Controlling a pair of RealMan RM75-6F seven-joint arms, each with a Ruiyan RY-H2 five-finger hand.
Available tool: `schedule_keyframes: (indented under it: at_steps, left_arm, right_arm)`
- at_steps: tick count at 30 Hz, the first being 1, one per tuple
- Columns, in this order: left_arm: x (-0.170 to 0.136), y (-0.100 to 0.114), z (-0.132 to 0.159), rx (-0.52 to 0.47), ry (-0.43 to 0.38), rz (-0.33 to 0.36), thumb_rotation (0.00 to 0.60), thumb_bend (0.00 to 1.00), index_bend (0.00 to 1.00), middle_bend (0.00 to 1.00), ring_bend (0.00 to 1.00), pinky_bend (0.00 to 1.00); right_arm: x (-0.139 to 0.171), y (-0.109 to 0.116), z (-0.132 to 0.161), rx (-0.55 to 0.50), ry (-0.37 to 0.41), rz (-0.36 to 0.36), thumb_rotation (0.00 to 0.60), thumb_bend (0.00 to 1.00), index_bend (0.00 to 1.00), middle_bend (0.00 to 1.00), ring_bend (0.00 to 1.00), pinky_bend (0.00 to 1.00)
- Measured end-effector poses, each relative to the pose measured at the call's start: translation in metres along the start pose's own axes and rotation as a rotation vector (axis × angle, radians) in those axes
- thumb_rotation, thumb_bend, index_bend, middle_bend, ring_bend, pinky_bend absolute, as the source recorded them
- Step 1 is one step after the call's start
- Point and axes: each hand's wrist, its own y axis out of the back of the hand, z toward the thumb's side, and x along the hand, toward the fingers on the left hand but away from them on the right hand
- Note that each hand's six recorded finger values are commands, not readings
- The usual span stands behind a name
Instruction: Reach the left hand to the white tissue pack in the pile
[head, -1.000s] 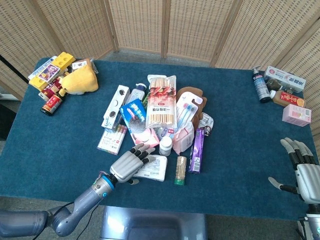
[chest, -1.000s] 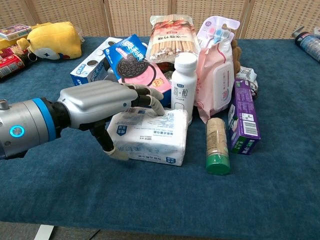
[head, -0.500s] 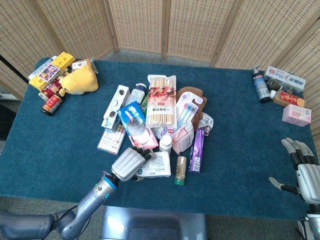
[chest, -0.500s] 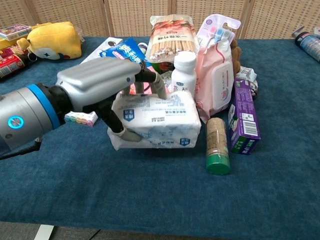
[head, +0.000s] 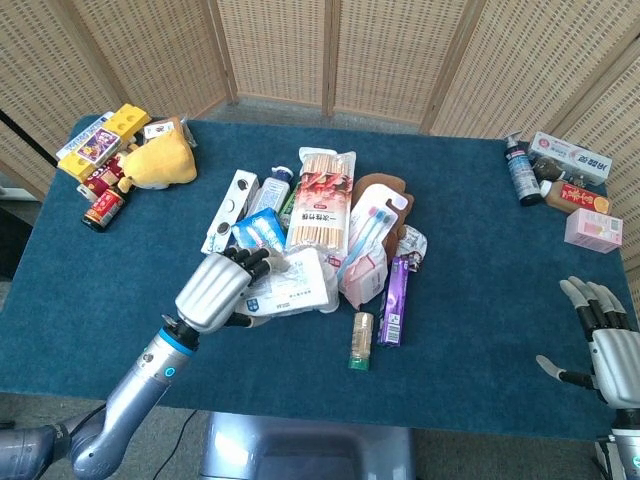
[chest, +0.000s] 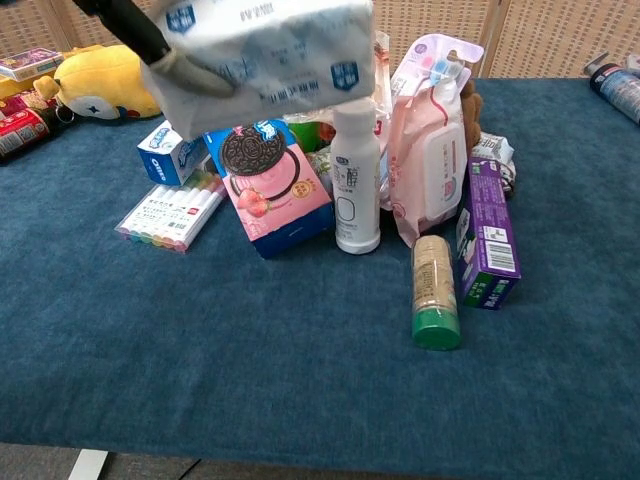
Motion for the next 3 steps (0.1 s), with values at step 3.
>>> schedule_keyframes:
  at_steps: [3]
  left_arm:
    - [-0.0001,0.0115,-0.0021,0.011,0.005,0.016,0.600,0.00,0.73,0.63,0.55,0.66]
  right_arm:
    - [-0.0003,-0.0003,0.0003,0.002,0.000,0.000,0.600,0.00,0.00,0.00,0.00,0.00]
